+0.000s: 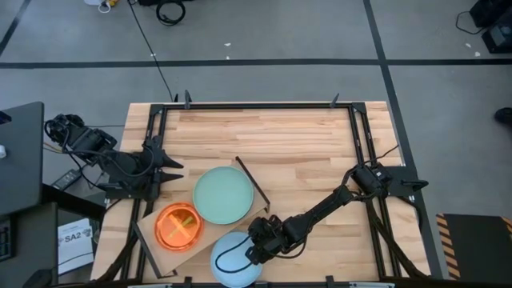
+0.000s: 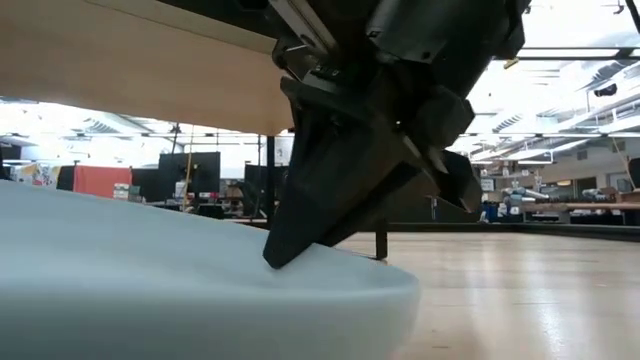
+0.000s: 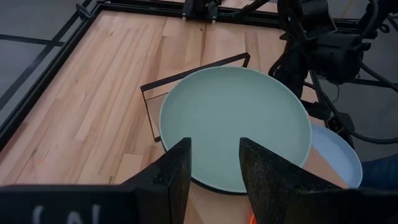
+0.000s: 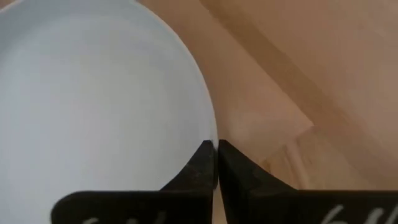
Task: Place and stack plates onto a shelf
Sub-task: Stack the gray plate on top of the blue plate on the shelf
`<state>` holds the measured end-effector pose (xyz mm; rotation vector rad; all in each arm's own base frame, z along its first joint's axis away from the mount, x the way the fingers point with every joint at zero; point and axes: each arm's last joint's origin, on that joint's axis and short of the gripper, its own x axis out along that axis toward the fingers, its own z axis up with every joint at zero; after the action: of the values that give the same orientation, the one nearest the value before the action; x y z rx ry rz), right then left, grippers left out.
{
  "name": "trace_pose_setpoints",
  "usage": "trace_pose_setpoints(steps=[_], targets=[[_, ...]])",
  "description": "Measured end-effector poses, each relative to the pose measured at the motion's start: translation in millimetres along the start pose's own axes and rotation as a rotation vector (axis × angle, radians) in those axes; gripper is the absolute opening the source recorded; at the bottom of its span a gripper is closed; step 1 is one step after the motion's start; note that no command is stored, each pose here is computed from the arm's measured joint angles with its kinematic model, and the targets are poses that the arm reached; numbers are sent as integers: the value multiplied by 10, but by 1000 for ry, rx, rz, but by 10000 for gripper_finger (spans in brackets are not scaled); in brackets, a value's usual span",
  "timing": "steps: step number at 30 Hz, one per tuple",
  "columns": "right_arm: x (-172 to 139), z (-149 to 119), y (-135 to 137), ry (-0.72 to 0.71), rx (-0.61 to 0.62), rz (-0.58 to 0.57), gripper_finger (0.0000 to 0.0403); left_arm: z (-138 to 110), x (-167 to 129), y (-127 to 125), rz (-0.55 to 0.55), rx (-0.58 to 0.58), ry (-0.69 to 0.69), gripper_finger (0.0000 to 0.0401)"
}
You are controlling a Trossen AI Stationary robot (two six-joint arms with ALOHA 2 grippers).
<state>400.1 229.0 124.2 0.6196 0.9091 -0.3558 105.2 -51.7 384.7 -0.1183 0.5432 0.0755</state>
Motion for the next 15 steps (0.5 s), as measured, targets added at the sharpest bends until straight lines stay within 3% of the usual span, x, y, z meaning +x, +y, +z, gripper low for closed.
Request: trace_pose_setpoints(steps=[15], targets=[[-86,-9,-73,49,8,-82,14,0,0,0,0,0,0,141]])
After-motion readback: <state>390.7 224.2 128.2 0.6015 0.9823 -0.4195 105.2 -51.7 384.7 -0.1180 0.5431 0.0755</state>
